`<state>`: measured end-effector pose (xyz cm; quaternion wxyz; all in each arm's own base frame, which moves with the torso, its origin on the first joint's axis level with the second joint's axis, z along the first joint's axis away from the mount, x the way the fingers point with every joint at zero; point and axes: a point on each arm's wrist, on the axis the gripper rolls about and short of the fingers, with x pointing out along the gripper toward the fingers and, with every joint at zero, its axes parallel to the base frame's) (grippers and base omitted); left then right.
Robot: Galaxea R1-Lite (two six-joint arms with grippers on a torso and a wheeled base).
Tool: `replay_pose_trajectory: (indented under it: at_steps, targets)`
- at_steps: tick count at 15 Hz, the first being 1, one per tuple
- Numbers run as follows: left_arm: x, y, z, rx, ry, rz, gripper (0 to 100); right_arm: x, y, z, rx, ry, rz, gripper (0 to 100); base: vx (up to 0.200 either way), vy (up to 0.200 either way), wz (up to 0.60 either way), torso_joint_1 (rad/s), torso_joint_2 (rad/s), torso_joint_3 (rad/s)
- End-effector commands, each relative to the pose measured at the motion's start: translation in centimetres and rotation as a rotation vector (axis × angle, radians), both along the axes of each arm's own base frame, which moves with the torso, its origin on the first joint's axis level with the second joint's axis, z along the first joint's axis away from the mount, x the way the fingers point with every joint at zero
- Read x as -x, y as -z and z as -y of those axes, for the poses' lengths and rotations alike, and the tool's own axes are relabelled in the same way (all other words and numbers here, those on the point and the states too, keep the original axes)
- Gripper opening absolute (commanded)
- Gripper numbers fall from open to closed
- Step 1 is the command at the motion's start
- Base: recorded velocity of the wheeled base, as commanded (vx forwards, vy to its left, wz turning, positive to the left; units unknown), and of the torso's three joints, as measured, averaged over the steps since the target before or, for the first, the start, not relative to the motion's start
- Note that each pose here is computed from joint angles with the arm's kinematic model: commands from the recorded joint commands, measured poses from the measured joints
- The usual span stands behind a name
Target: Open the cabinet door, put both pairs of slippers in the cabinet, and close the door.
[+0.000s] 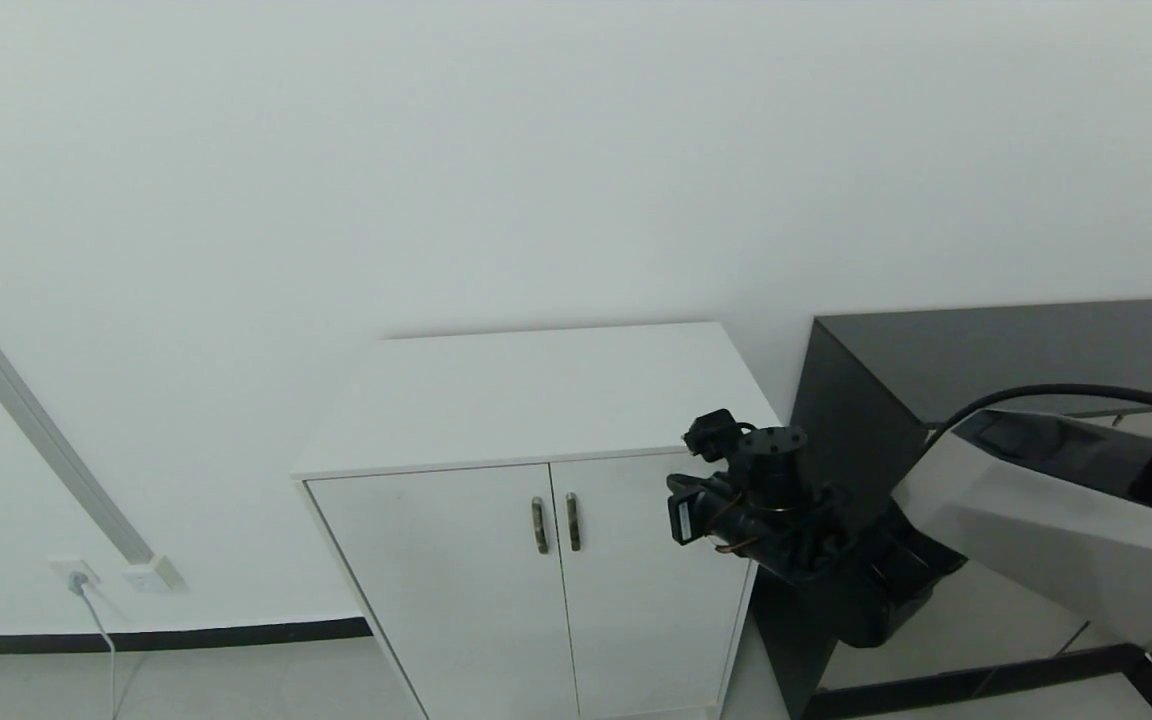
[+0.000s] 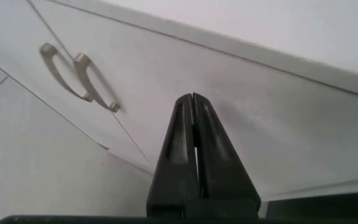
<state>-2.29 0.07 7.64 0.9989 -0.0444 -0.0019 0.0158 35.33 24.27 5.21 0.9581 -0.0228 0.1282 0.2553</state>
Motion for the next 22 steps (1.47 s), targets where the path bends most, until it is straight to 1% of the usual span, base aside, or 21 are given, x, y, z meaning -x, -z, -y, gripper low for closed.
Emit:
replay_pose_trajectory:
  at_steps: [1, 3, 4, 6, 9, 12, 14, 17, 19, 22]
  targets:
    - [0.0, 0.0, 0.0, 0.0, -0.001, -0.001, 0, 2.8, -4.3, 2.3, -0.028, 0.029, 0.052, 0, 0.0, 0.0, 0.0, 0.0, 0.0, 0.0]
    - [0.0, 0.0, 0.0, 0.0, -0.002, -0.001, 0, 4.7, -6.5, 4.9, -0.032, 0.083, 0.069, 0, 0.0, 0.0, 0.0, 0.0, 0.0, 0.0]
    - [0.0, 0.0, 0.0, 0.0, -0.001, -0.001, 0, 5.4, -7.2, 6.1, -0.033, 0.103, 0.072, 0, 0.0, 0.0, 0.0, 0.0, 0.0, 0.0]
    - [0.0, 0.0, 0.0, -0.001, 0.001, -0.001, 0, 7.4, -8.8, 9.6, -0.043, 0.163, 0.096, 0, 0.0, 0.0, 0.0, 0.0, 0.0, 0.0]
    - [0.0, 0.0, 0.0, -0.001, 0.001, -0.002, 0, 9.7, -10.0, 14.0, -0.041, 0.264, 0.115, 0, 0.0, 0.0, 0.0, 0.0, 0.0, 0.0]
    - [0.0, 0.0, 0.0, -0.003, 0.001, -0.002, 0, 13.3, -9.9, 18.3, -0.028, 0.374, 0.107, 0, 0.0, 0.0, 0.0, 0.0, 0.0, 0.0]
    - [0.0, 0.0, 0.0, -0.003, 0.001, -0.002, 0, 16.1, -9.4, 20.1, -0.021, 0.416, 0.098, 0, 0.0, 0.0, 0.0, 0.0, 0.0, 0.0]
    - [0.0, 0.0, 0.0, -0.003, 0.004, -0.001, 0, 20.0, -8.7, 21.7, 0.012, 0.418, 0.111, 0, 0.0, 0.0, 0.0, 0.0, 0.0, 0.0]
    - [0.0, 0.0, 0.0, -0.004, 0.006, -0.001, 0, 21.9, -8.0, 22.0, 0.02, 0.403, 0.105, 0, 0.0, 0.0, 0.0, 0.0, 0.0, 0.0]
    - [0.0, 0.0, 0.0, -0.003, 0.006, -0.001, 0, 23.9, -7.0, 22.3, 0.04, 0.398, 0.045, 0, 0.0, 0.0, 0.0, 0.0, 0.0, 0.0]
